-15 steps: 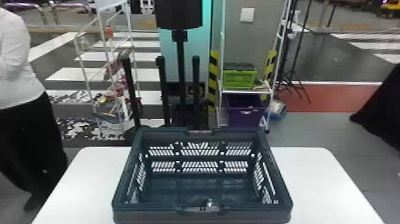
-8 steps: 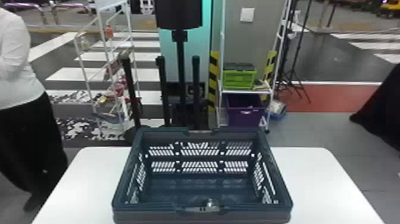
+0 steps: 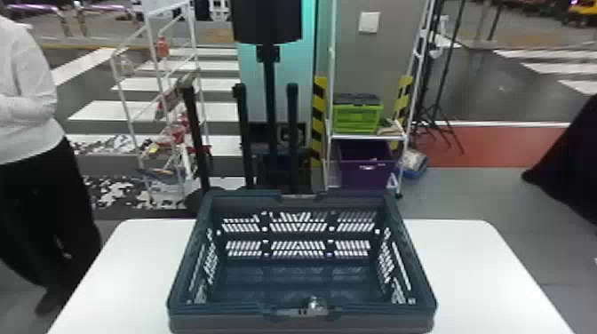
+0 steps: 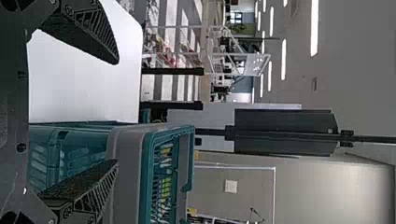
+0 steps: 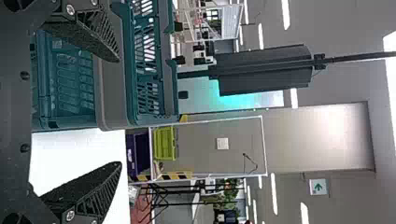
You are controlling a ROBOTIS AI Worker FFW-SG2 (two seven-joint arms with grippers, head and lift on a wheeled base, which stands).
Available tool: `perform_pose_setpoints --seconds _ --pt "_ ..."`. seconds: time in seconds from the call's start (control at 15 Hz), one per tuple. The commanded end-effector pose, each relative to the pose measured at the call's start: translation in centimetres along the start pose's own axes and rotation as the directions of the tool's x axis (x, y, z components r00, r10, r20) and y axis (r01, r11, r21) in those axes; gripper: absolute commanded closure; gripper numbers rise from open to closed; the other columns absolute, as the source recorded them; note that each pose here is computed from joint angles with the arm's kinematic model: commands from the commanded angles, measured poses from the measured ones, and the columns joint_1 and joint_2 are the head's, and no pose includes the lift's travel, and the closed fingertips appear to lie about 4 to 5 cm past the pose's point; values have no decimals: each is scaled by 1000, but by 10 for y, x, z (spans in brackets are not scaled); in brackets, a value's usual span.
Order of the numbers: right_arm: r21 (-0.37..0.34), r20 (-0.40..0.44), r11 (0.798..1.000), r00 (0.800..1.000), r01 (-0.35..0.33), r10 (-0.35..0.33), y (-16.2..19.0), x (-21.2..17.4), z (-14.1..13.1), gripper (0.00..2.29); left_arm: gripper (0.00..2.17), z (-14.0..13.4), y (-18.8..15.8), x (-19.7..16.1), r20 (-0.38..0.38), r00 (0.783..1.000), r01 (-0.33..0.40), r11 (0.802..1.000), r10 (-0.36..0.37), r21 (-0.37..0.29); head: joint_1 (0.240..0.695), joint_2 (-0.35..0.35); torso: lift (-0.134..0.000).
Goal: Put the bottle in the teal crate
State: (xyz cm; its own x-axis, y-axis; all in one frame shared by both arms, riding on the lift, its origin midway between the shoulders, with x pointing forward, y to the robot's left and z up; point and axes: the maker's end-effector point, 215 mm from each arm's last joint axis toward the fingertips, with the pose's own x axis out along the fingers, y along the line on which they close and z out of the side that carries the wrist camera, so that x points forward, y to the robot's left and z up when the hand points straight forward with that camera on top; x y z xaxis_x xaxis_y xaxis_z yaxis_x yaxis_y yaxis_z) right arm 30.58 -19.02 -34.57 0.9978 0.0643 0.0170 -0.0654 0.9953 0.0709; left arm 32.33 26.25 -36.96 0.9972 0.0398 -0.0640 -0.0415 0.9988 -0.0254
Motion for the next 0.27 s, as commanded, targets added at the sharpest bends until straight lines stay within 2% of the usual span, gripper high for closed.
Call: perform_pose_setpoints --seconds 0.0,0.2 --pt "-1 -1 1000 1000 0 0 -1 0 -1 110 134 1 0 0 2 1000 -1 1000 0 1 499 0 0" --pt "-2 -4 1000 1000 0 0 -1 -1 -2 110 134 0 -1 0 1 1000 0 1000 0 0 499 0 0"
